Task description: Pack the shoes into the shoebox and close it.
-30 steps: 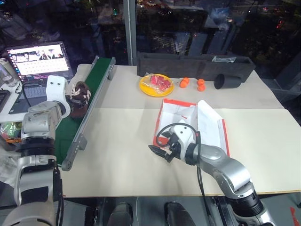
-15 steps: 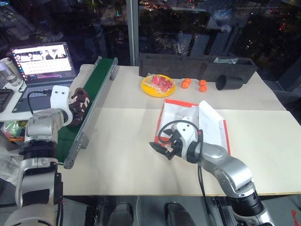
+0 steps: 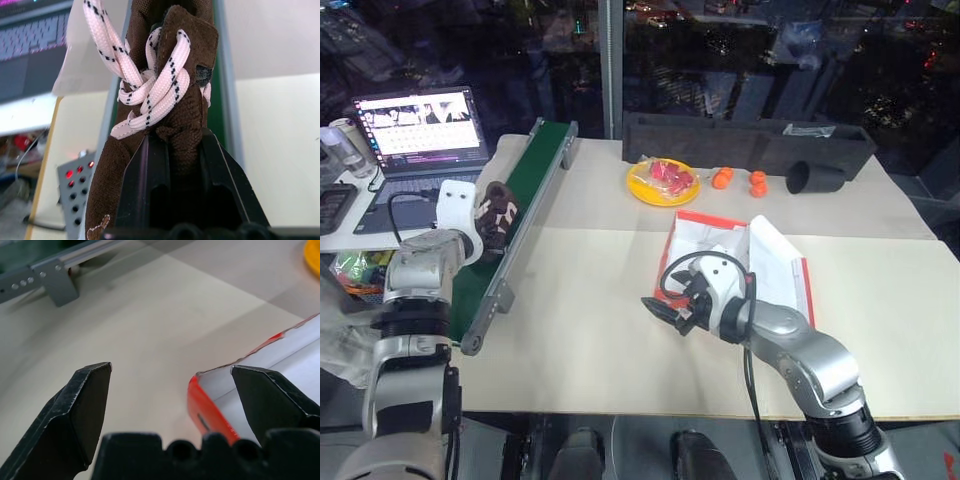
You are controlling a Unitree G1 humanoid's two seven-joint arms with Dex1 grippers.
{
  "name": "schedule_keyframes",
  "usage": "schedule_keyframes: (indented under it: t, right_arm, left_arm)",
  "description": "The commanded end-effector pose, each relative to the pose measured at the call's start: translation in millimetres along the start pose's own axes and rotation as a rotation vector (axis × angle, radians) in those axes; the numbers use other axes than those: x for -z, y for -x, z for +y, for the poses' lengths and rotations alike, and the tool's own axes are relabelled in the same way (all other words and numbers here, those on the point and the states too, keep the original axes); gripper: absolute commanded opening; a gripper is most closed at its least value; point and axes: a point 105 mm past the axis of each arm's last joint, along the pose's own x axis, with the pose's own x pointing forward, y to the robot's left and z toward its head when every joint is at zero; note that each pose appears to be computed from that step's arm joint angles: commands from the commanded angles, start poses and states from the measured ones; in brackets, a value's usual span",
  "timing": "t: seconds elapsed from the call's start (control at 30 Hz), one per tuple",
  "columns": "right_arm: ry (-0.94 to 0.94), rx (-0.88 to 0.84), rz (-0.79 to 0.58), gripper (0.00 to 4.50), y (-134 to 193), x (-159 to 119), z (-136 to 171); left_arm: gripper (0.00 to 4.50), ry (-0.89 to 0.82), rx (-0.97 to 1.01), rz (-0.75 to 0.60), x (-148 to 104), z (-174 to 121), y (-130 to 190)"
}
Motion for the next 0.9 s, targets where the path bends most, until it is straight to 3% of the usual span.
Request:
schedule_keyframes:
  t: [0.03,0.1,0.2,0.3,0.4,0.6,0.9]
  right_arm:
    - [-0.023,0.109,-0.118,4.50,3.4,-28.2,-19.9]
    - [-0.160,0.270,-0.226,4.50,5.6,-46.9,-50.6]
    - [-0.381,0.365,-0.360,4.50,9.1,-67.7,-72.7]
    - [-0.583,0.324,-0.444,4.50,6.1,-85.0,-73.0]
    - [-0.669,0.276,-0.473,4.50,3.8,-95.4,-68.5]
    - [-0.692,0.237,-0.479,4.50,5.7,-104.6,-64.2]
    - [-0.700,0.175,-0.433,4.50,1.4,-99.0,-50.4]
  left_arm:
    - [0.19,0.031,0.093,-0.372,-87.9,-28.7,17.3]
    - [0.19,0.116,0.253,-0.475,-110.4,-61.7,29.2]
    - [0.19,0.237,0.531,-0.506,-119.6,-111.3,49.2]
    - [0.19,0.251,0.763,-0.418,-101.3,-162.7,65.9]
    - [0.19,0.251,0.839,-0.365,-86.2,-190.1,72.8]
    - [0.19,0.261,0.914,-0.321,-74.2,-216.8,78.0]
    - [0.19,0.242,0.937,-0.304,-67.6,-230.0,75.2]
